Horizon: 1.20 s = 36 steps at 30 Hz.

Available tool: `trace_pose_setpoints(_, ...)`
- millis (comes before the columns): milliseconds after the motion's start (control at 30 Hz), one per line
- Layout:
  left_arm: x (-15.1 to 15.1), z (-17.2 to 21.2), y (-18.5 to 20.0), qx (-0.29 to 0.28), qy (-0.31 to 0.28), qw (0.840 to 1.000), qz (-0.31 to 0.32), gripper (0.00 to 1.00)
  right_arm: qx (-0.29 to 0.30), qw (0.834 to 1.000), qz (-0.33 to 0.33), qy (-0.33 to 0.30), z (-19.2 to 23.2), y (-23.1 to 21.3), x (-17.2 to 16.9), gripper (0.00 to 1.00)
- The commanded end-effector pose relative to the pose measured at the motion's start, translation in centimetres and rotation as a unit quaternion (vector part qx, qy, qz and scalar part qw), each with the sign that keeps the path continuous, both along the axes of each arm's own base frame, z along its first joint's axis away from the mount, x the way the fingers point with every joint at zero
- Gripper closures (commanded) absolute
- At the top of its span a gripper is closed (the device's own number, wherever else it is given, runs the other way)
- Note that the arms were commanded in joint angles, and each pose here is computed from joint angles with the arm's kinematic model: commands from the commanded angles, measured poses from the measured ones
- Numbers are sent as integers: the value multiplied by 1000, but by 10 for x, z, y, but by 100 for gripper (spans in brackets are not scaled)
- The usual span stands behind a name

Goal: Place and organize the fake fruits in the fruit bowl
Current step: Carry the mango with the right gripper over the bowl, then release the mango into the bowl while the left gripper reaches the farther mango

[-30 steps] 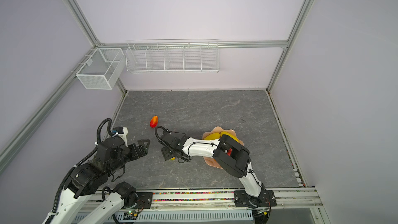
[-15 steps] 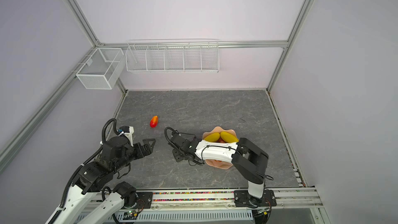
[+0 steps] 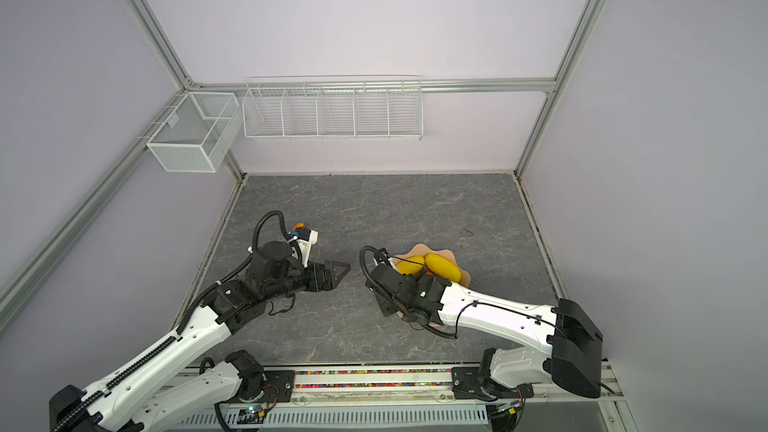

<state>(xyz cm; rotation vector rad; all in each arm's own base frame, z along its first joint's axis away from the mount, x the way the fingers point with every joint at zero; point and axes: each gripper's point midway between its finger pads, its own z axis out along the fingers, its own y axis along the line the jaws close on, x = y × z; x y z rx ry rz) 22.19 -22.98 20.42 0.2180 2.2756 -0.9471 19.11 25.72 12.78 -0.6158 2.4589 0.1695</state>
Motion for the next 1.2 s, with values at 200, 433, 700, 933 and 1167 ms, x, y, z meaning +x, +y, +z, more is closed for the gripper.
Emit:
trace_pose_setpoints(200, 13, 25, -10, -24, -43, 999, 0, 0, -20, 999, -36, 6, -22, -22, 7, 60)
trace_pose_setpoints(433, 17, 20, -3, -9, -40, 999, 21, 1, -22, 999, -28, 21, -36, -12, 7, 55)
trace_pose_setpoints(700, 38, 22, 13, 60, -67, 994, 66, 1, -27, 999, -31, 1, -23, -17, 12, 26)
trace_pose_setpoints(933, 101, -1, 61, 156, -34, 973, 168, 2, 13, 998, 24, -62, 25, 13, 29, 6)
trace_pose_setpoints(1167, 172, -77, 134, 248, 65, 926, 278, 9, 105, 984, 129, -58, 50, 91, 35, 8)
